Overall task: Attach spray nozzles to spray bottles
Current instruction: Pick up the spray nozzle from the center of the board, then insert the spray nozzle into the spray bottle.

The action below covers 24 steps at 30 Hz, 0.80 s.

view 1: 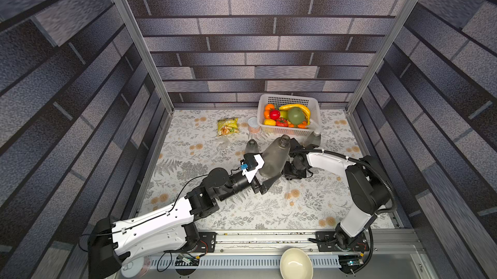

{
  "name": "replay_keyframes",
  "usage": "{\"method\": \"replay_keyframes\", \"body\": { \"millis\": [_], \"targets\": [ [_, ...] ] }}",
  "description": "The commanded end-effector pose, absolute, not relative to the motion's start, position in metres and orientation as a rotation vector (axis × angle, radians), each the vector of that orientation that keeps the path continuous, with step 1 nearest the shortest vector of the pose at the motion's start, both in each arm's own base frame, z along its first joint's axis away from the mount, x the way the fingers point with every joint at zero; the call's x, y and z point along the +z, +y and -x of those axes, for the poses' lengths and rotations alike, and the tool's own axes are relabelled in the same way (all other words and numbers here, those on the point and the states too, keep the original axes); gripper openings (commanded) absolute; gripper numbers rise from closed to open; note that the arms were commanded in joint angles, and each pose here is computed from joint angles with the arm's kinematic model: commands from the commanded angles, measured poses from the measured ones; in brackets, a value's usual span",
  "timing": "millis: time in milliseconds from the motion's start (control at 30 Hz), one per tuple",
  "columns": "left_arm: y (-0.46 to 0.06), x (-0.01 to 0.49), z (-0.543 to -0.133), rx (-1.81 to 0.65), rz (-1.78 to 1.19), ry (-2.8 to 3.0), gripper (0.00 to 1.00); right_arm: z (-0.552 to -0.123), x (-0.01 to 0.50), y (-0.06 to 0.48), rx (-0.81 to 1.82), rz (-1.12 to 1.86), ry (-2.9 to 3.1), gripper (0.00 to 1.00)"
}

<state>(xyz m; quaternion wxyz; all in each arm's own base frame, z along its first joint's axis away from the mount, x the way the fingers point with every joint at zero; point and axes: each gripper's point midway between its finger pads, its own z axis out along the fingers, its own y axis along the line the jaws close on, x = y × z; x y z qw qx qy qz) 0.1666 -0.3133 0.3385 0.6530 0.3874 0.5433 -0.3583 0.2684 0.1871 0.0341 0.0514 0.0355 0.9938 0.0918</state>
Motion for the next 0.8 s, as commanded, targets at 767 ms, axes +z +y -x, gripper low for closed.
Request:
{"method": "replay_keyframes", "body": {
  "millis": [767],
  "targets": [
    [-0.305, 0.315, -0.182, -0.7, -0.743, 1.231, 0.76, -0.226, 0.542, 0.182, 0.888, 0.267, 1.455, 0.28]
  ]
}}
